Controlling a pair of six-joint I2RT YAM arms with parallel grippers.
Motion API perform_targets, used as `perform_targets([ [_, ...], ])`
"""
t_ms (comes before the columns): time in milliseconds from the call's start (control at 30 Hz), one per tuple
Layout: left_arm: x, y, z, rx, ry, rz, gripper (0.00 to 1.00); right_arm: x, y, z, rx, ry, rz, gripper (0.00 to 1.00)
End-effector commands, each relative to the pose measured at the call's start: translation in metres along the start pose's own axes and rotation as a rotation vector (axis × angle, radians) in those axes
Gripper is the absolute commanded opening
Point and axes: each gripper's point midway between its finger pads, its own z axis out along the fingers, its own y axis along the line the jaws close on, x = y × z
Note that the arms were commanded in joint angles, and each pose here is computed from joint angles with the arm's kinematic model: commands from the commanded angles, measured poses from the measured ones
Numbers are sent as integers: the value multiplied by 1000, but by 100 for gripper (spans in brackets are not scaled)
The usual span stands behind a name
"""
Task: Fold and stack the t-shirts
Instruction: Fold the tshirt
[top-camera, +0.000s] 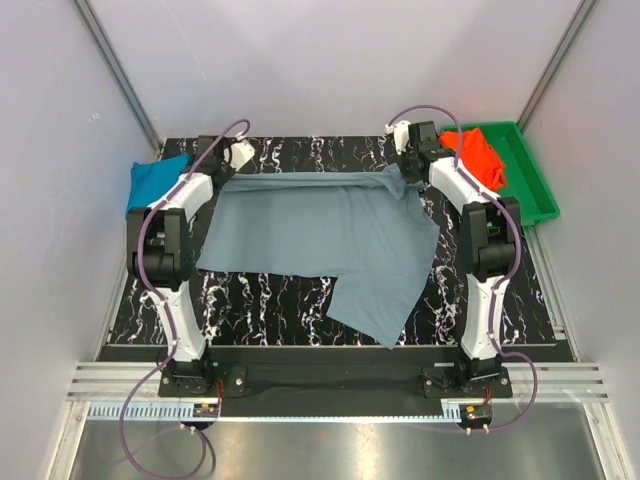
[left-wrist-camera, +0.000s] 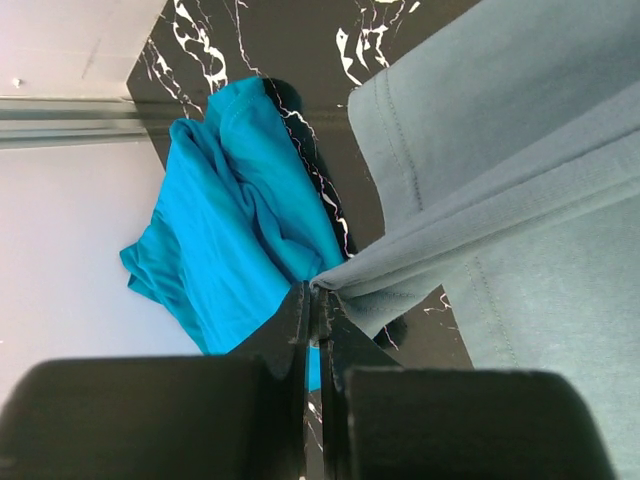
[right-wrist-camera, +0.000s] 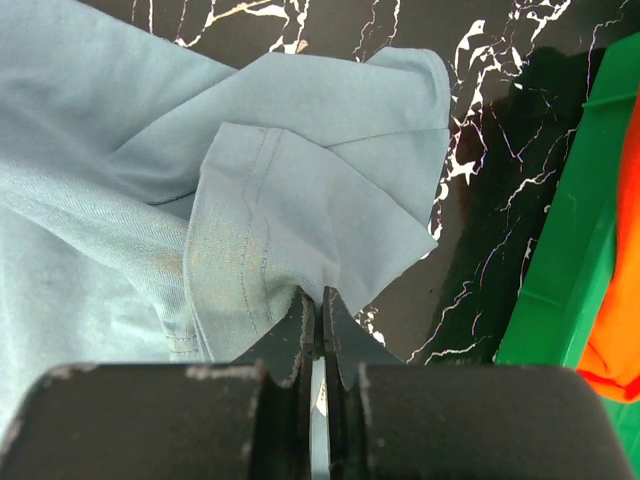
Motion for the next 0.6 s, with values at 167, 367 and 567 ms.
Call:
perform_targets([
  [167, 32, 42, -7, -100, 106, -43, 0, 6, -16, -24, 85, 34, -11, 0],
  [367, 43, 27, -6, -64, 127, -40, 0, 17, -2, -16, 57, 65, -24, 0],
  [567, 50, 11, -3, -1, 149, -51, 0, 21, 1, -14, 50, 77, -31, 0],
])
